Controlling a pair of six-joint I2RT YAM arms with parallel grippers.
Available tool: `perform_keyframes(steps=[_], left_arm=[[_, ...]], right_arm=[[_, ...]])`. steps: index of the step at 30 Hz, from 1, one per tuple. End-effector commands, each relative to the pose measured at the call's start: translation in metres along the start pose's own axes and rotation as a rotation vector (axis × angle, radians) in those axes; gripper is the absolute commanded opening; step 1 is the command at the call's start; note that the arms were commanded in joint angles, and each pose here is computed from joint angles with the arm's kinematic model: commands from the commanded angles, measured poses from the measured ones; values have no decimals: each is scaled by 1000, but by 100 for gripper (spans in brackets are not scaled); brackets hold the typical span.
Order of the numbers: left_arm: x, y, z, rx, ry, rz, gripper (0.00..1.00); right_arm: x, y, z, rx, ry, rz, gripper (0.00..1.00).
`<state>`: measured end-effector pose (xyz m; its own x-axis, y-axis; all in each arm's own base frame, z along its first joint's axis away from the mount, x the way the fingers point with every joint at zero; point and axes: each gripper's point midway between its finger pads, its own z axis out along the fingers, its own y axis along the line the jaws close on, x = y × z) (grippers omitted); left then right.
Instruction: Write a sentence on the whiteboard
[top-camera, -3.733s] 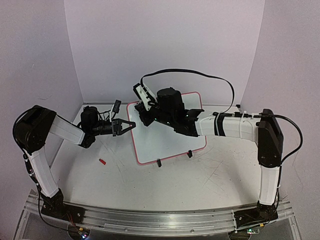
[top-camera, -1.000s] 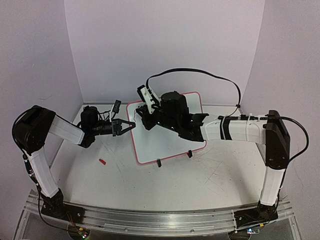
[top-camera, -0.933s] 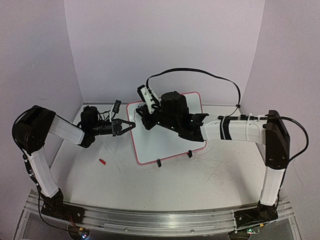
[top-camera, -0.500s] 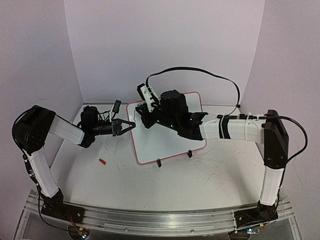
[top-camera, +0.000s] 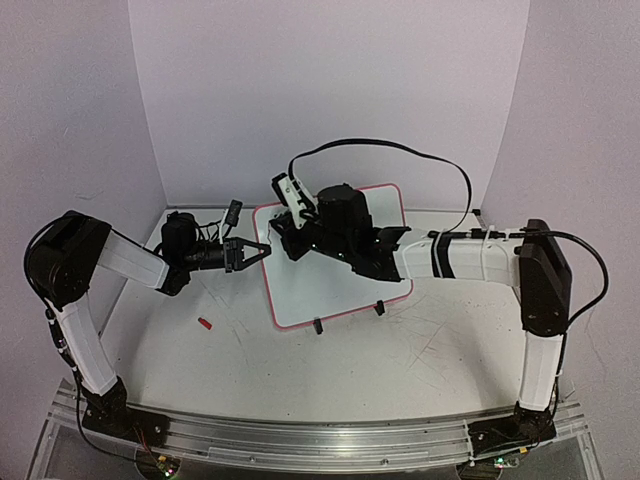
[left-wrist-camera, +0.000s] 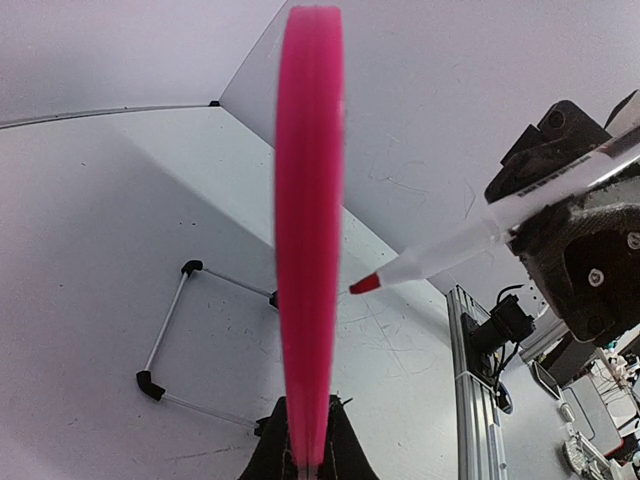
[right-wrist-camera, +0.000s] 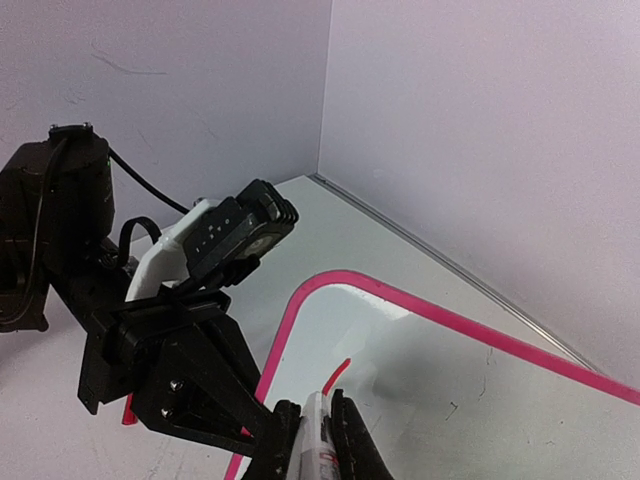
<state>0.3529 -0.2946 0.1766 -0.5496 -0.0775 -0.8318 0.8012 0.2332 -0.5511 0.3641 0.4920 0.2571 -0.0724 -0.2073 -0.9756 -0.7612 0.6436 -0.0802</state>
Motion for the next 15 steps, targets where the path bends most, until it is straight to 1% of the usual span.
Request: perform_keyframes(steps=[1,15], left_arm=[[-23,-10,-2,9,-41,108,0],[-24,-11,-2,9,-40,112,0]], right_arm=[[-18,-4,5,11,-49,17,0],[-14,-16,3,80,-37,13,0]])
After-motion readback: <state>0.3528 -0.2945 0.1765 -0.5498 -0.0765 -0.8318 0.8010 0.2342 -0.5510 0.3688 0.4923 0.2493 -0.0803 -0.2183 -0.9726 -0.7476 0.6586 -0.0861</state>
